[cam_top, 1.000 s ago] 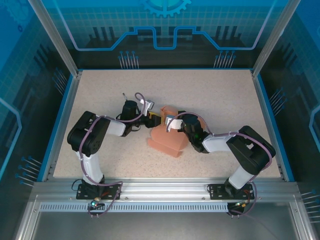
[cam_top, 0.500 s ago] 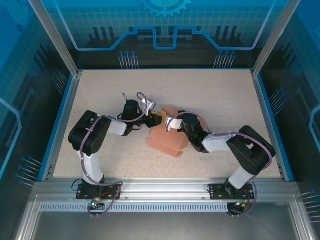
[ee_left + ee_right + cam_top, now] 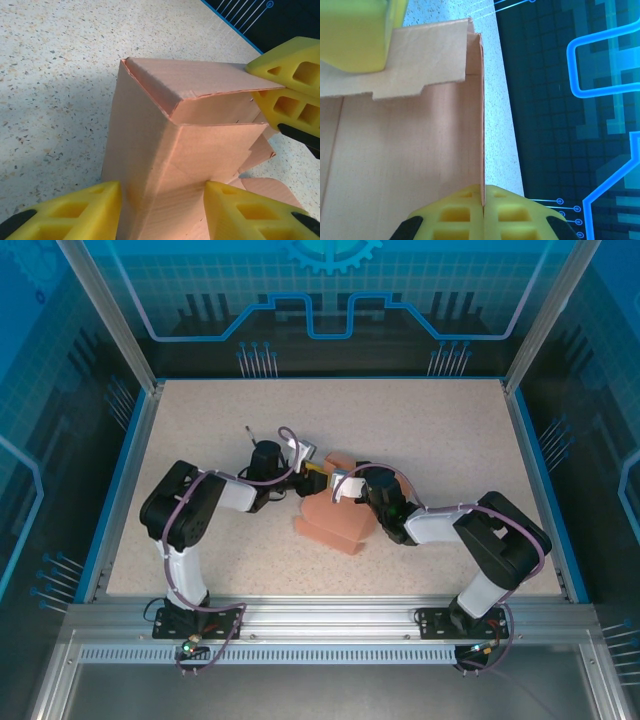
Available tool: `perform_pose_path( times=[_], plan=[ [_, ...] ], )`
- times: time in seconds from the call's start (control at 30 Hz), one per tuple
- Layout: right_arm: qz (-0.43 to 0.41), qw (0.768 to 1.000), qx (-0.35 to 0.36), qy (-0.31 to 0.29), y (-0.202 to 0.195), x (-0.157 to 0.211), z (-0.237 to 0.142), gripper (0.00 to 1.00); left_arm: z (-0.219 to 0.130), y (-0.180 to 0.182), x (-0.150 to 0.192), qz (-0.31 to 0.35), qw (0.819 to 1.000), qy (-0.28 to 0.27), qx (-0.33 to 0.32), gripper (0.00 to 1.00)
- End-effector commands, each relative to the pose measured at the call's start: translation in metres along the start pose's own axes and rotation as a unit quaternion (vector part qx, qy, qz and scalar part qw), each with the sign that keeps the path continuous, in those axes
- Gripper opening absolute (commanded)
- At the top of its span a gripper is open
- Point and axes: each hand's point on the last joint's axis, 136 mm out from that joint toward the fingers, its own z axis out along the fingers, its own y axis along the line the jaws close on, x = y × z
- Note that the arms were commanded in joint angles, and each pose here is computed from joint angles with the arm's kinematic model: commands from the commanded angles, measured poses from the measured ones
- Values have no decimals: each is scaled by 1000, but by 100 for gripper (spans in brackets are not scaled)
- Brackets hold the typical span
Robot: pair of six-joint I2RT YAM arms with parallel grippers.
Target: Fold the paper box
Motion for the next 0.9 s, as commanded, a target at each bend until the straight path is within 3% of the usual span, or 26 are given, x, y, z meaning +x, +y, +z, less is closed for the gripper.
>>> perform_pose_path(
  times=[0.0, 0.87],
  plan=[
    [9, 1000, -7, -9, -4, -4, 1, 1, 8, 3, -5, 31, 999, -6, -10, 49],
    [-12, 1000, 7, -16, -3, -11, -8, 0, 1, 4, 9, 50, 996, -27, -71, 52]
  ],
)
